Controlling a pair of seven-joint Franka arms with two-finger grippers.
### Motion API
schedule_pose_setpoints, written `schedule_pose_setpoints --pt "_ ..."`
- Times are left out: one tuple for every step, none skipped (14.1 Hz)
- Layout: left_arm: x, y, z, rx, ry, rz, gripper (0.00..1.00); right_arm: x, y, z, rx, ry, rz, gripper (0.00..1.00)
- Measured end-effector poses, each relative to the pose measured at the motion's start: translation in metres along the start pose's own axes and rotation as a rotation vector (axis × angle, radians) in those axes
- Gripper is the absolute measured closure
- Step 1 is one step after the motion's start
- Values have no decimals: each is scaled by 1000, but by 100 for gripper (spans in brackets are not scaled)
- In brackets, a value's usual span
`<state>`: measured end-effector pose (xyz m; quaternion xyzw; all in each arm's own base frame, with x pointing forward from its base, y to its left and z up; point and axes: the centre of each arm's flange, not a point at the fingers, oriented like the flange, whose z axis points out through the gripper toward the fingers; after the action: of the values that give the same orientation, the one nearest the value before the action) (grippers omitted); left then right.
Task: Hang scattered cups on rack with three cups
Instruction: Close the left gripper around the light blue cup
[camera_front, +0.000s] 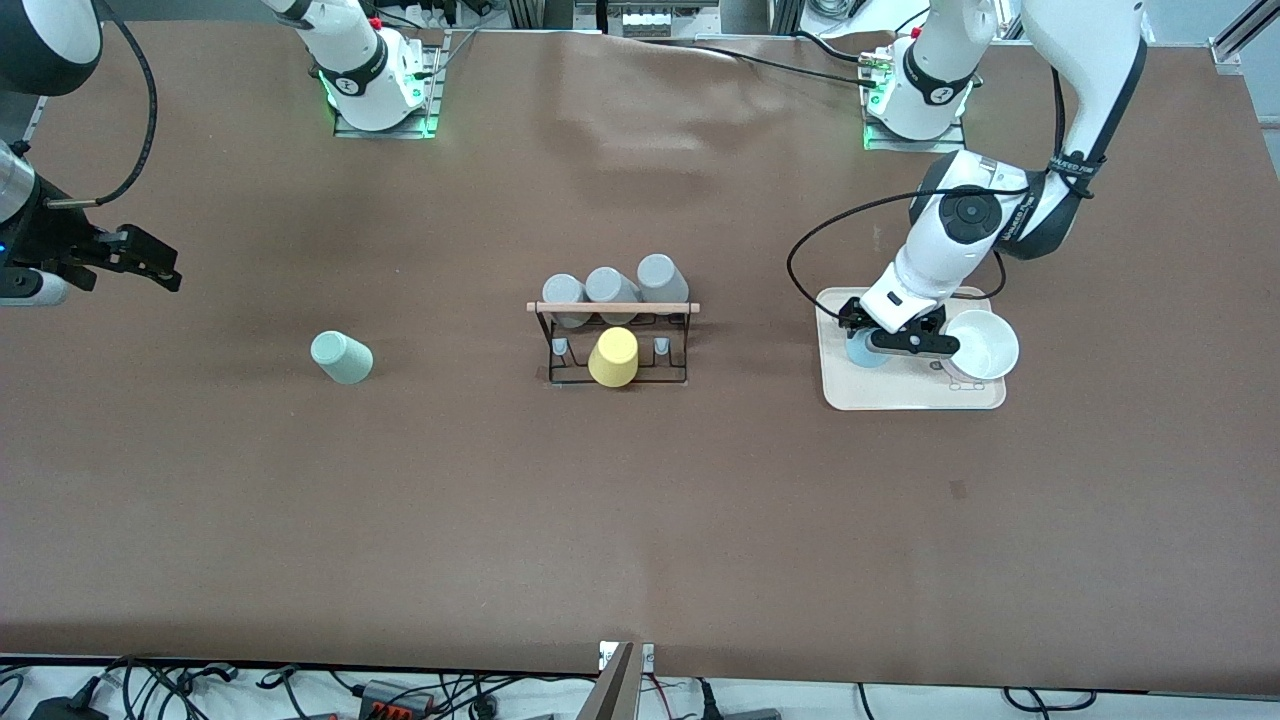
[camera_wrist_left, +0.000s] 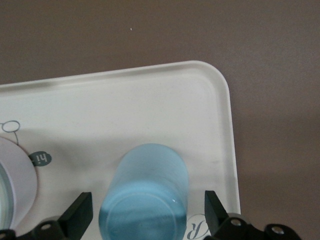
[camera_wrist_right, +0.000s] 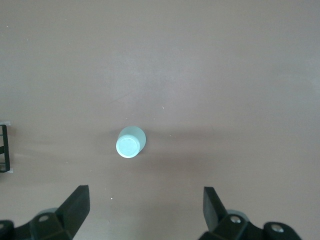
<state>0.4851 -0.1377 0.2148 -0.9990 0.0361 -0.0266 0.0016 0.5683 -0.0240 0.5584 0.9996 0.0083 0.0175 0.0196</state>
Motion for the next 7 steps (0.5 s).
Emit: schedule_pose_setpoints --pt "-2 0 3 -3 1 -1 5 0 0 0 0 0 0 0" --pt "-2 -1 4 -4 1 -1 11 0 0 0 0 0 0 0" --pt "-2 -1 3 -4 2 -2 24 0 0 0 0 0 0 0" --pt "0 -2 1 -3 6 -3 32 0 0 0 0 0 0 0" --pt "3 -3 -3 1 7 -6 33 0 0 0 0 -1 0 0" --pt "8 -5 -9 9 4 -7 33 0 0 0 0 -2 0 0" --pt "17 -7 -20 21 2 -3 33 0 0 0 0 -4 0 0"
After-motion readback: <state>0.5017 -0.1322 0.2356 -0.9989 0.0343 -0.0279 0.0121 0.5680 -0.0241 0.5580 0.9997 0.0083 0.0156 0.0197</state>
